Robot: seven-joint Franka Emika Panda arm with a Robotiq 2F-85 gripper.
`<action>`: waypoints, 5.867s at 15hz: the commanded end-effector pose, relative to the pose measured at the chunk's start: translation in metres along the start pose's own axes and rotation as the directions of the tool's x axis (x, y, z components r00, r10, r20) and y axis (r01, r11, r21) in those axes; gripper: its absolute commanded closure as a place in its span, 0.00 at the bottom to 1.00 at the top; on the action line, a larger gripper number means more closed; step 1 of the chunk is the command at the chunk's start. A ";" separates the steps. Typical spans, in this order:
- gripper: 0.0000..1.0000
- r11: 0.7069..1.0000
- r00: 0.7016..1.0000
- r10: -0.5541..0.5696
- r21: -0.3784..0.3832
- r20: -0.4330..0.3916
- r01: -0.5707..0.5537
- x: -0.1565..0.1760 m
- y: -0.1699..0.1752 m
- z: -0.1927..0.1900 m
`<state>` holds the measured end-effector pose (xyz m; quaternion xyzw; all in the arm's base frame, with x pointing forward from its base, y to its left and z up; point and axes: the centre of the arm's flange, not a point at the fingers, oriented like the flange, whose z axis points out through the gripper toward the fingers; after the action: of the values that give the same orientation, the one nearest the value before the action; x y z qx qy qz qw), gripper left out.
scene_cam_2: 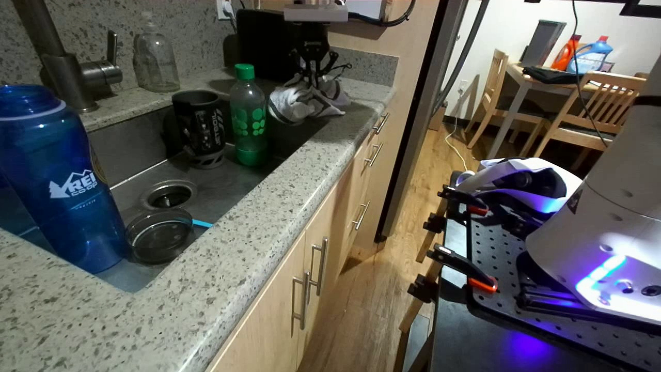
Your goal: Use the cloth to wipe the right side of the counter
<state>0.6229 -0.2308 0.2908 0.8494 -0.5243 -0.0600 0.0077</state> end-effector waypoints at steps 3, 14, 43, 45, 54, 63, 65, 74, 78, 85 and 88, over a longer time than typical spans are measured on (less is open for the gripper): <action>0.87 1.000 1.000 0.016 0.016 -0.024 -0.015 0.007 0.000 0.000; 0.97 0.997 0.997 0.070 -0.029 -0.036 -0.071 0.034 -0.039 0.027; 0.97 0.990 0.985 0.140 -0.001 -0.103 -0.140 0.059 -0.117 0.026; 0.97 0.990 0.985 0.140 -0.003 -0.104 -0.141 0.059 -0.124 0.024; 0.97 0.985 0.975 0.170 0.045 -0.142 -0.166 0.066 -0.164 0.003; 0.97 0.977 0.966 0.203 0.099 -0.162 -0.189 0.085 -0.182 -0.008; 0.97 0.977 0.965 0.203 0.094 -0.163 -0.190 0.087 -0.177 -0.007; 0.97 0.981 0.979 0.191 -0.033 -0.068 -0.193 0.082 -0.123 0.034; 0.97 0.982 0.988 0.157 -0.101 -0.014 -0.158 0.080 -0.100 0.036; 0.97 0.978 0.987 0.156 -0.146 0.049 -0.147 0.085 -0.075 0.048; 0.97 0.979 0.986 0.162 -0.131 0.049 -0.154 0.086 -0.068 0.052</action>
<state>0.7403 -0.2600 0.2665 0.8053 -0.5869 -0.0700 0.0458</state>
